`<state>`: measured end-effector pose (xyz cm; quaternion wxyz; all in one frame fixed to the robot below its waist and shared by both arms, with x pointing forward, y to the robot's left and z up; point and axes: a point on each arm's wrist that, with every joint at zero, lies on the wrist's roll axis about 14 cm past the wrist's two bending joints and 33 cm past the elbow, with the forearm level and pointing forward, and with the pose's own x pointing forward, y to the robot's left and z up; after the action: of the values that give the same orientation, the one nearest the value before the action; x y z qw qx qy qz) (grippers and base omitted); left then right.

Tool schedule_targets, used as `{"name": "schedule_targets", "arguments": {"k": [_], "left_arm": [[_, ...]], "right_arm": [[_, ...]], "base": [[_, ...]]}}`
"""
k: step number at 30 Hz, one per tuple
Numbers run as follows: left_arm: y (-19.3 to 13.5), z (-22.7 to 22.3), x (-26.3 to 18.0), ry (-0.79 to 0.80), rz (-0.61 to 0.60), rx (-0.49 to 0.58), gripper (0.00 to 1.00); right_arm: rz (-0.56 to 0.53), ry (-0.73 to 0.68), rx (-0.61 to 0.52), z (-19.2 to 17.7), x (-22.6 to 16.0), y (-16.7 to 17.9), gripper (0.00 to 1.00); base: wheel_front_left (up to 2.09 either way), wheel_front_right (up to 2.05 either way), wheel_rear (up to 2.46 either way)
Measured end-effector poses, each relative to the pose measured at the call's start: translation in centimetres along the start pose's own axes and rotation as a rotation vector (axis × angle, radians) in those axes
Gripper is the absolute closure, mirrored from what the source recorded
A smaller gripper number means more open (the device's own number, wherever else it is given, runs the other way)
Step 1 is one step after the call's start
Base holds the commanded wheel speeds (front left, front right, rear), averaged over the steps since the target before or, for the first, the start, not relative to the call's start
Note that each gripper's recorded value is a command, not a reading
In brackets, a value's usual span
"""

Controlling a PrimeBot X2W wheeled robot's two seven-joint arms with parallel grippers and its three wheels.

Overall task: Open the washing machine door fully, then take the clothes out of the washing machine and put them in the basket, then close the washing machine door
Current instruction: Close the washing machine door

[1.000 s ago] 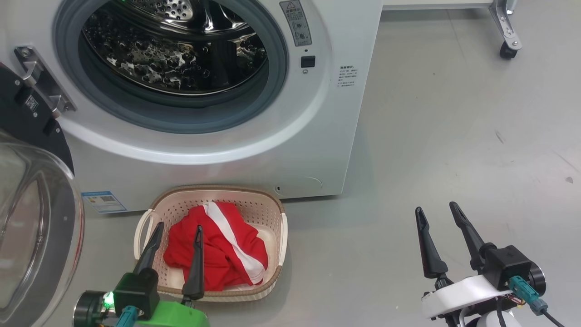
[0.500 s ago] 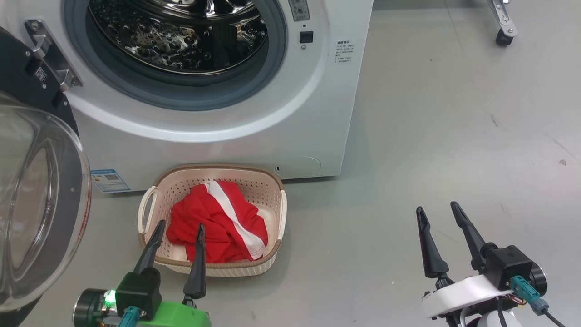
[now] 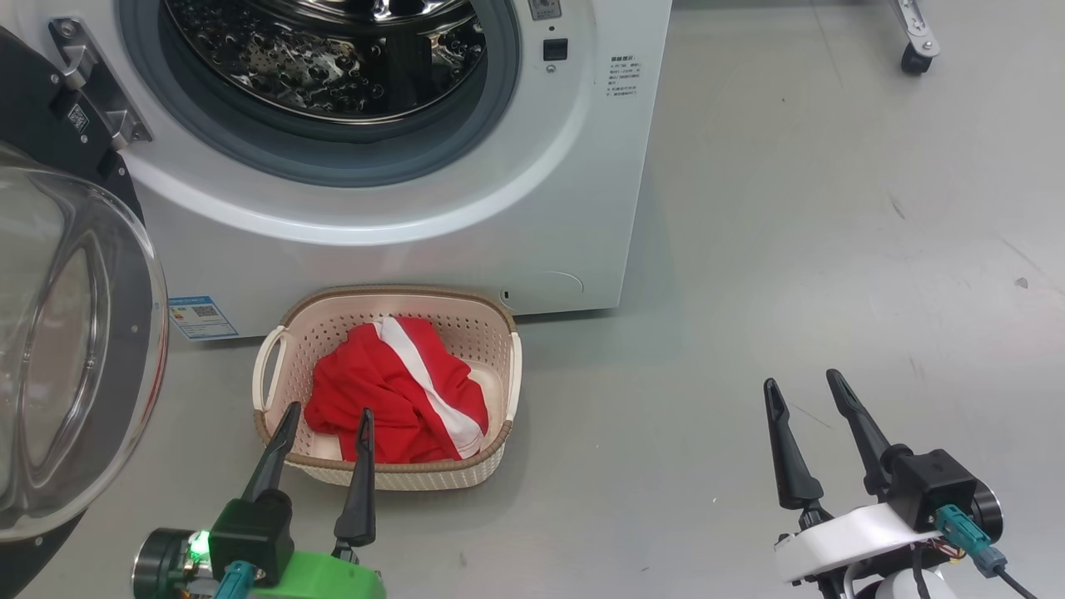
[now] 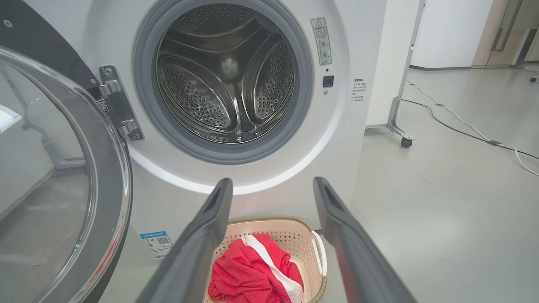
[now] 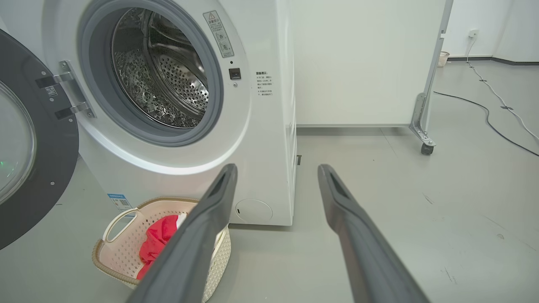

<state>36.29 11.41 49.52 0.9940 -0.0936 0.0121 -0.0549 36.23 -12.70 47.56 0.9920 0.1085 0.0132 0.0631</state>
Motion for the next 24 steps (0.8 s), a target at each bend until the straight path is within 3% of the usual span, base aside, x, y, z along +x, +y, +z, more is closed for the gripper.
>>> {"name": "schedule_targets", "arguments": {"k": [24], "left_arm": [[0.53,0.38,-0.77,-0.011,0.025,0.002,0.0]], "right_arm": [[0.013,0.007,0.001,-0.24,0.18,0.37,0.0]], "base": [[0.0,0.0,0.0]]}}
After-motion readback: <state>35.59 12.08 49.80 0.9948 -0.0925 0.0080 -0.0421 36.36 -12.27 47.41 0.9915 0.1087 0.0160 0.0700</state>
